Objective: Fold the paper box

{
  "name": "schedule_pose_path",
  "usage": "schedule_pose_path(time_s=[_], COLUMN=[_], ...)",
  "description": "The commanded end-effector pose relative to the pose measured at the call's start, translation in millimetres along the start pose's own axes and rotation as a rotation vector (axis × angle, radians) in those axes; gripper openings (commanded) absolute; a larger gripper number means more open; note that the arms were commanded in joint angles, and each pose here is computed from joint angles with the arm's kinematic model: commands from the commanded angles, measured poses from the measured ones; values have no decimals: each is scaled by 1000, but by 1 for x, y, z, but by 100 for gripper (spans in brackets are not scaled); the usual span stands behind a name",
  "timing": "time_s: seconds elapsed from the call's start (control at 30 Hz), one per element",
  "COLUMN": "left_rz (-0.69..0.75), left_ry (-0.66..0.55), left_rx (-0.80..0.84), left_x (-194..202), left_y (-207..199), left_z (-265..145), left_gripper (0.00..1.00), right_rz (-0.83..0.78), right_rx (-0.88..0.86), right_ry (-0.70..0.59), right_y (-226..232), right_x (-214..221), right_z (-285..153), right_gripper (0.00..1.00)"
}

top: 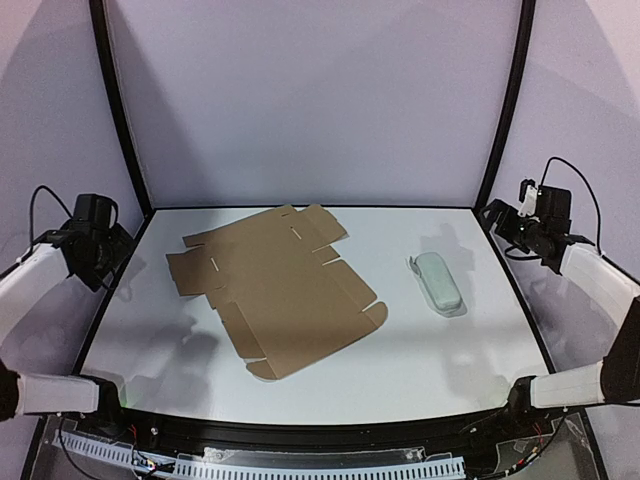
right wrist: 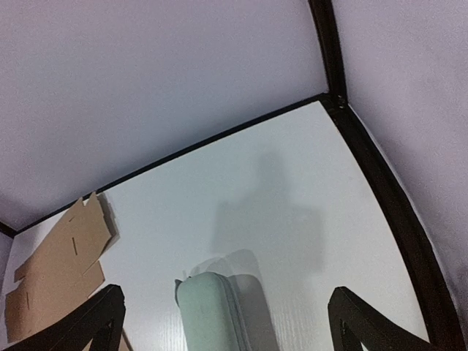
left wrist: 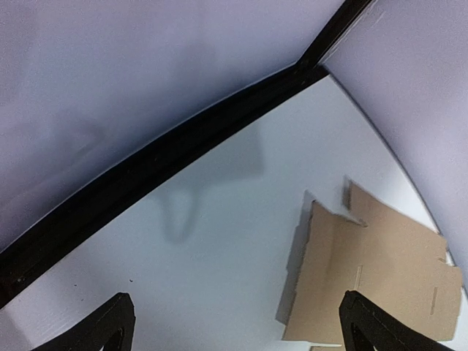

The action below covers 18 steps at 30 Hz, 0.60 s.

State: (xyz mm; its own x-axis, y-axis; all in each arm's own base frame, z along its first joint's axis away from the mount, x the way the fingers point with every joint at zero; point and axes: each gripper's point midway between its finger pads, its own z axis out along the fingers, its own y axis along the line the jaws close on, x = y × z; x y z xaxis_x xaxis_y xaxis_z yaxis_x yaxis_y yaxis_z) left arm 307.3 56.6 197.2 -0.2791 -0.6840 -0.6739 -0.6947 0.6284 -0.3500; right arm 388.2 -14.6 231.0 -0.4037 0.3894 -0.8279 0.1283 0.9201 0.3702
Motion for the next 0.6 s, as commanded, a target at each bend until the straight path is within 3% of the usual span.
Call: schedule_pose_path(time_s=[0.0,0.23,0.43,0.57], left_rz=[16,47,75,87], left_ry=[58,214,370,454], left_rx=[-10,87,174,207], left_x=[11,53,91,110], left_y=[-10,-39,-67,-79], left_z=[20,62,104,120], left_gripper=[100,100,100,100], right_rz=[-7,10,28,32], right_rx=[-208,-294,-485,-502], right_ry=[-60,50,150,167], right_y=[38,54,83,88], right_x=[-16,-8,7,12], right_z=[-7,6,9,10], right_gripper=[98,98,98,98])
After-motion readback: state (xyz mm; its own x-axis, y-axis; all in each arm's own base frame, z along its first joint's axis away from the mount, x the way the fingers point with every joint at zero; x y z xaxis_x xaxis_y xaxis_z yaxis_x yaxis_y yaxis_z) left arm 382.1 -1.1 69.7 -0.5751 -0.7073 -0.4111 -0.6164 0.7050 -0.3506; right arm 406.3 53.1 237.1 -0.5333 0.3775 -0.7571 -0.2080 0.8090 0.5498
